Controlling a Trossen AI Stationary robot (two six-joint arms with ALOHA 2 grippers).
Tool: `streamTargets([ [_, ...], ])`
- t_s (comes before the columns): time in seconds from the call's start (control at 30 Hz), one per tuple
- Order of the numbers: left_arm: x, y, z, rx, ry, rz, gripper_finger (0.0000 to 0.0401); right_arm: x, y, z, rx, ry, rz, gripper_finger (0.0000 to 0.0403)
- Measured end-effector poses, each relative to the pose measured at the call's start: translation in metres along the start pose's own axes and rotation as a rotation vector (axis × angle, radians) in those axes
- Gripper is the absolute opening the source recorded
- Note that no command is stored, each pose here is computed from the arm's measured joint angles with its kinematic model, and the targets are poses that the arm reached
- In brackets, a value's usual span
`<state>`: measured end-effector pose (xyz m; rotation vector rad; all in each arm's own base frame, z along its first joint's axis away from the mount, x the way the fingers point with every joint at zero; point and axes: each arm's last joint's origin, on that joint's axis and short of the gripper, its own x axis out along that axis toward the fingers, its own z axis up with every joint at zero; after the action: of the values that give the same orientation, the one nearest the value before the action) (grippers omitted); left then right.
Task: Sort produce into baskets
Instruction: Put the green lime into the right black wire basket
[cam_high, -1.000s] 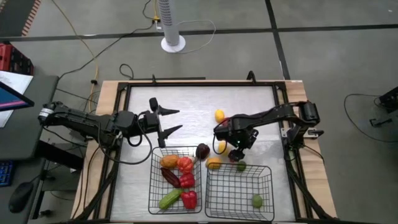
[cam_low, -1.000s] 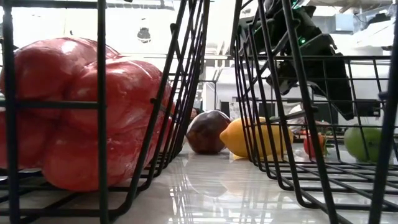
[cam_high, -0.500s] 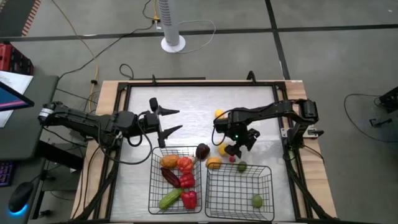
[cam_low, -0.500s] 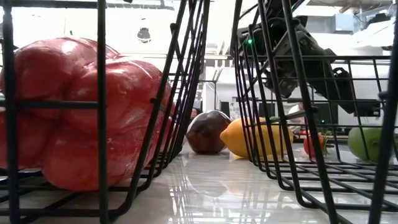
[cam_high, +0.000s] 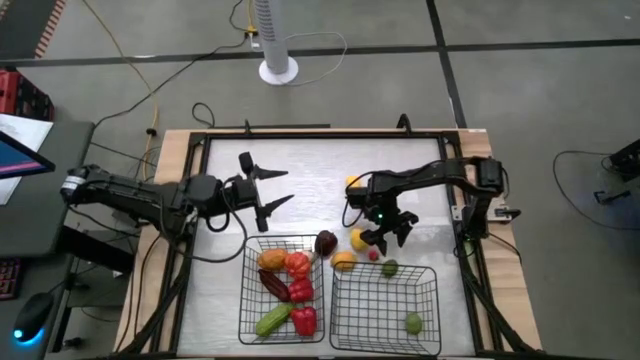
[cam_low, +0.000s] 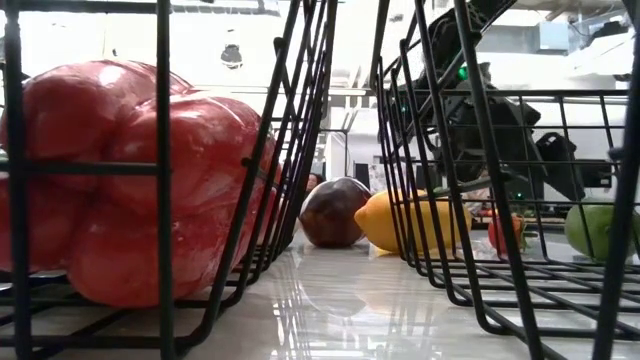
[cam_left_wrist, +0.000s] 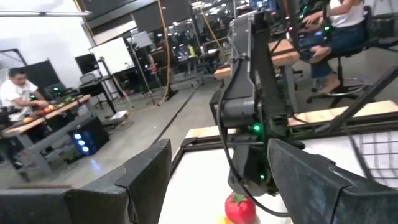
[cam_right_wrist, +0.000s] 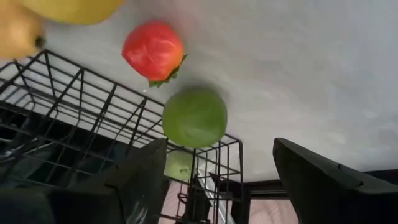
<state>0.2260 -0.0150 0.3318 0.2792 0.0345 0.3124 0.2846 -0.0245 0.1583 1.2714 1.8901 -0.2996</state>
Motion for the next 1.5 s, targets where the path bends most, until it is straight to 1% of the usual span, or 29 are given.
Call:
streamTargets([
  [0.17,0.003,0.008,-0.005,0.010,0.034,0.034,0.0254,0.010,0.004,0.004,-0.008,0.025,-0.008,0.0326],
  [0.43,0.007,0.020,-0.009,0.015,0.060,0.085,0.0254,0.033,0.009,0.012,0.014,0.124,-0.015,0.0326],
  [0.6,0.009,0.024,-0.011,0.024,0.058,0.074,0.0254,0.043,0.011,0.014,0.026,0.163,-0.030,0.0326],
  [0.7,0.010,0.026,-0.011,0.024,0.055,0.065,0.0254,0.044,0.011,0.014,0.021,0.162,-0.031,0.0326],
  [1.1,0.011,0.032,-0.013,0.024,0.067,0.089,0.0254,0.048,0.014,0.012,0.021,0.146,-0.055,0.0325],
  [1.5,0.011,0.032,-0.014,0.024,0.071,0.087,0.0254,0.048,0.014,0.013,0.011,0.113,-0.085,0.0294],
])
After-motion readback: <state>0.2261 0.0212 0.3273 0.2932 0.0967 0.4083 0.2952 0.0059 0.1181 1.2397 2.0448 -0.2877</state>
